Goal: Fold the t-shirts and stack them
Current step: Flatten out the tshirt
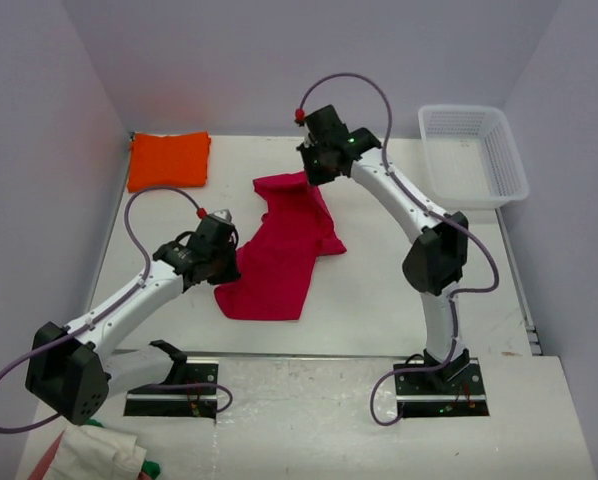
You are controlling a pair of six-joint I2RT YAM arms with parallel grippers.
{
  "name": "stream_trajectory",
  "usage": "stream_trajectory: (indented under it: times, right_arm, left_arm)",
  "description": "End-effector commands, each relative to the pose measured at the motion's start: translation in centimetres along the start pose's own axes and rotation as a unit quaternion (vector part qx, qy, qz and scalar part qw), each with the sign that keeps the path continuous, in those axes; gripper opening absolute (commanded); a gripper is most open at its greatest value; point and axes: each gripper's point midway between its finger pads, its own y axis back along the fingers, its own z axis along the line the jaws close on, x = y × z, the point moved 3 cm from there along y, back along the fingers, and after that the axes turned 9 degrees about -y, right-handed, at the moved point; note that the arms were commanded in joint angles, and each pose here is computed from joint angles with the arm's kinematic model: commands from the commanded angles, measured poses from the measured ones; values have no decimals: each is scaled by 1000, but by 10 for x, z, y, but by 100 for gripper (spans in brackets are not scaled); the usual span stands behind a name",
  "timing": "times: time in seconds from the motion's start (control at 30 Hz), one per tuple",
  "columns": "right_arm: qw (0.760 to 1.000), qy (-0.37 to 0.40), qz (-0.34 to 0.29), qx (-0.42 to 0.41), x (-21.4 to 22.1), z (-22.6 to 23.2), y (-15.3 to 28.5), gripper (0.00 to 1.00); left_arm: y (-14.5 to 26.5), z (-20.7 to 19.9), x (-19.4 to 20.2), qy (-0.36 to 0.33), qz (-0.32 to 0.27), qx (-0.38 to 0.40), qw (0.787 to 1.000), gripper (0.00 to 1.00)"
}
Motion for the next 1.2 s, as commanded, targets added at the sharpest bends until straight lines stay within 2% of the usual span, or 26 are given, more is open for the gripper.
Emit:
stream_trajectory:
  times: [0.0, 0.07, 0.1, 0.13, 0.2, 0.3, 0.4, 0.6, 0.8, 0.97, 1.07, 1.17]
  right_arm:
    - [993, -6, -117, 34, -55, -27, 96, 0]
    - [986, -10, -161, 42, -69, -36, 138, 0]
    - [982, -11, -179, 57, -75, -46, 154, 0]
    - [979, -13, -195, 60, -78, -51, 170, 0]
    - [966, -27, -247, 74, -84, -67, 221, 0]
    - [949, -38, -301, 83, -82, -81, 279, 0]
    - [936, -38, -339, 92, -77, -89, 319, 0]
    - [916, -52, -379, 119, -65, -101, 366, 0]
    - [904, -73, -414, 80, -36, -93, 419, 0]
    - [883, -74, -461, 51, -7, -90, 469, 0]
    - [886, -75, -456, 40, 9, -88, 475, 0]
    - [891, -76, -446, 24, 27, -87, 474, 0]
  left_arm:
    - [15, -1, -35, -13, -52, -26, 998, 0]
    - [22, 5, -43, -15, -57, -55, 997, 0]
    - [36, 7, -63, -11, -90, -79, 993, 0]
    - [44, 14, -63, -14, -80, -104, 991, 0]
    - [72, 18, -85, -10, -117, -131, 984, 0]
    - [111, 19, -107, 1, -159, -141, 977, 0]
    - [144, 24, -121, 8, -187, -161, 969, 0]
    - [203, 49, -133, 24, -234, -229, 945, 0]
    - [261, 63, -139, 54, -303, -234, 922, 0]
    - [276, 55, -150, 47, -318, -208, 924, 0]
    - [275, 42, -159, 24, -323, -176, 929, 0]
    - [263, 39, -163, 16, -309, -183, 933, 0]
